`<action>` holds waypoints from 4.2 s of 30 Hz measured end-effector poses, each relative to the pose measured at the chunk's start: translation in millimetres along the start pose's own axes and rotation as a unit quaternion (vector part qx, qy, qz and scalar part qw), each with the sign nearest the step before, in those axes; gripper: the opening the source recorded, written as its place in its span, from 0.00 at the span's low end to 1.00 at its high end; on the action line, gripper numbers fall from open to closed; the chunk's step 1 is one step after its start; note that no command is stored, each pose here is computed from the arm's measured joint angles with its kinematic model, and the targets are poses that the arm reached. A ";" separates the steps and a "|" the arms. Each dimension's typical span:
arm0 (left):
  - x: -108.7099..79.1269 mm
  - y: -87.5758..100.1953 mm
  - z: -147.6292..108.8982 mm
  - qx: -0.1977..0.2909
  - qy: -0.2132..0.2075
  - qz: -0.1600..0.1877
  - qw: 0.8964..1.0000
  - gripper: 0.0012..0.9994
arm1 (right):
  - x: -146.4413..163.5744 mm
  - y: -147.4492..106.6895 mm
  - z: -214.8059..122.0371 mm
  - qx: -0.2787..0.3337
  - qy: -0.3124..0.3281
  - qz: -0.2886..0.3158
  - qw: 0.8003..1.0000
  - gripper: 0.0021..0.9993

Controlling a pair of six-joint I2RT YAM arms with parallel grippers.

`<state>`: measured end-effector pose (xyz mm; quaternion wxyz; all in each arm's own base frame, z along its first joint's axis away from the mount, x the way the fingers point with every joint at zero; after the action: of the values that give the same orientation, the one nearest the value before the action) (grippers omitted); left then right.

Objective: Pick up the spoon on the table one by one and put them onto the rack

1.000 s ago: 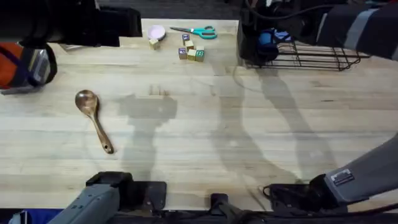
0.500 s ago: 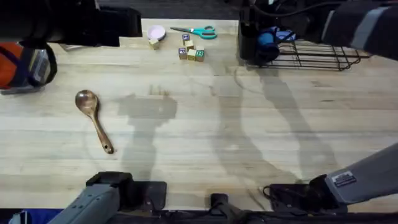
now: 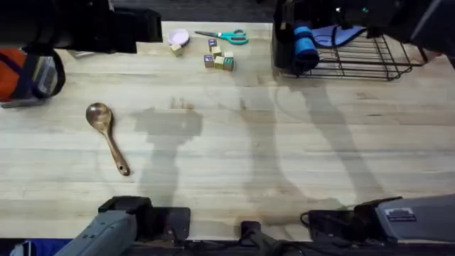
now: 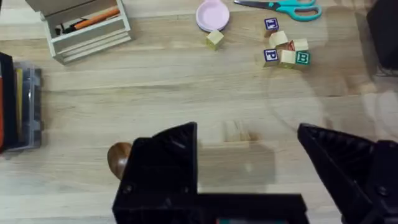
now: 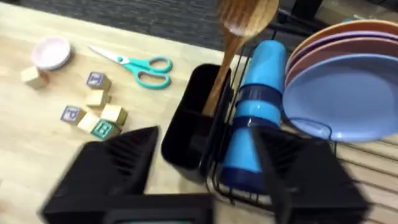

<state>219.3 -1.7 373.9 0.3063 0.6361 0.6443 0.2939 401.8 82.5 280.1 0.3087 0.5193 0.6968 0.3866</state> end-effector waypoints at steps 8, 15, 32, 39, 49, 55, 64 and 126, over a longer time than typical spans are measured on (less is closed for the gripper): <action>0.0 0.0 -0.1 0.000 0.000 0.000 1.000 0.99 | 1.7 1.5 -32.3 0.019 0.001 0.001 1.000 1.00; 0.0 0.0 -0.1 0.000 0.000 0.000 1.000 0.99 | 2.7 -0.2 -47.2 0.032 0.002 0.002 0.999 1.00; 34.5 -11.4 -7.0 0.007 0.203 -0.137 0.970 0.99 | 2.8 0.8 -51.5 0.030 0.002 0.002 1.000 1.00; 77.0 -31.3 -19.8 0.024 0.309 -0.267 0.913 0.99 | 3.0 0.9 -51.7 0.030 0.002 0.002 1.000 1.00; 91.7 -41.2 -21.0 0.048 0.334 -0.305 0.891 0.99 | 3.0 0.9 -51.7 0.030 0.002 0.002 1.000 1.00; 92.3 -50.2 -1.4 0.119 0.327 -0.302 0.887 0.99 | 2.9 0.9 -51.7 0.030 0.002 0.002 1.000 1.00; 96.5 -69.1 29.1 0.171 0.336 -0.311 0.873 0.99 | 2.8 0.9 -51.7 0.030 0.002 0.002 1.000 1.00; 141.6 -183.9 162.8 0.324 0.220 -0.320 0.863 0.97 | 2.8 1.2 -51.6 0.029 0.002 0.002 1.000 1.00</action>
<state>226.4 134.8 125.6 0.0100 0.3773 0.9219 0.0871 358.6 74.1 307.4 0.2913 0.5285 0.7076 0.3675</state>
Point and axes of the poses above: each hand's point on the last joint's axis, 136 mm out from that joint toward the fingers, its own z axis out along the fingers, its own x axis along the line the jaws close on, y = z × x, the point moved 9 cm from there along -z, back along the fingers, and after that the axes turned 3 degrees about -z, right-handed, at the moved point
